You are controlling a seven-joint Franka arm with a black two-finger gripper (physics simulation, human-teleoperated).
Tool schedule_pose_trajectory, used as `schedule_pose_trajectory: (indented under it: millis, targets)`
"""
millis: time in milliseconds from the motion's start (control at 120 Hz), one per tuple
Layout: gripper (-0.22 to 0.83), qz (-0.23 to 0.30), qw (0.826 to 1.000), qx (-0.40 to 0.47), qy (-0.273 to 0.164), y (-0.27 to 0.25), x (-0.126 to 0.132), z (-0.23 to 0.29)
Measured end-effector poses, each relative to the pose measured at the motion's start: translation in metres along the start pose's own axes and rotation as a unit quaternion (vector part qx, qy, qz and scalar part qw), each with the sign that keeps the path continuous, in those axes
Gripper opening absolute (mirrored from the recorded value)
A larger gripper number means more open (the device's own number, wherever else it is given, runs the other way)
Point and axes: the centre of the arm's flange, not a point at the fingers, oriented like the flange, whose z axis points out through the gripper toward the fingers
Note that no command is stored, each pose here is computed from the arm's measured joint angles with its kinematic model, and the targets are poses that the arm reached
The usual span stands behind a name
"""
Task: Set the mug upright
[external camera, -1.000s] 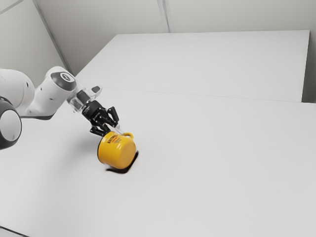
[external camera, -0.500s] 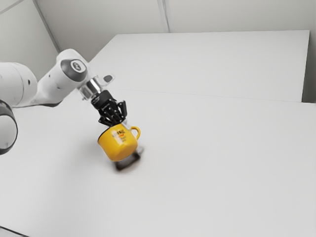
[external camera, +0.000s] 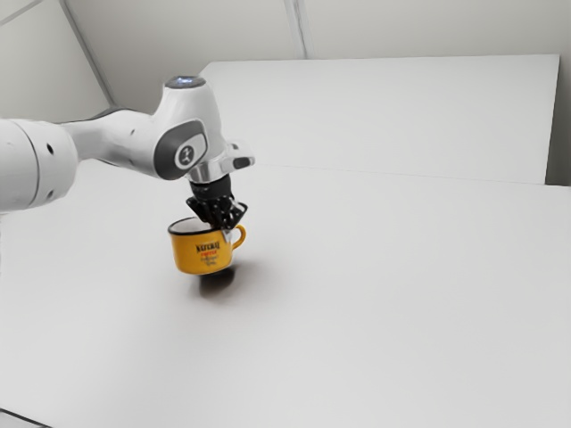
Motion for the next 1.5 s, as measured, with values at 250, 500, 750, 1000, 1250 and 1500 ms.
schedule_pose_trajectory:
  millis: [250, 500, 750, 1000, 1250, 1500]
  targets:
    - [-0.17, -0.028, 0.996, 0.038, 0.078, 0.035, -0.023, -0.003]
    - [-0.17, -0.087, 0.990, 0.022, 0.109, 0.066, -0.026, 0.010]
    - [-0.16, -0.156, 0.983, 0.009, 0.100, 0.060, -0.016, 0.041]
    - [-0.03, -0.189, 0.977, 0.000, 0.098, 0.069, -0.014, 0.047]
    - [0.41, -0.208, 0.972, -0.005, 0.110, 0.070, -0.018, 0.022]
    - [0.55, -0.224, 0.968, 0.006, 0.109, 0.069, -0.021, -0.029]
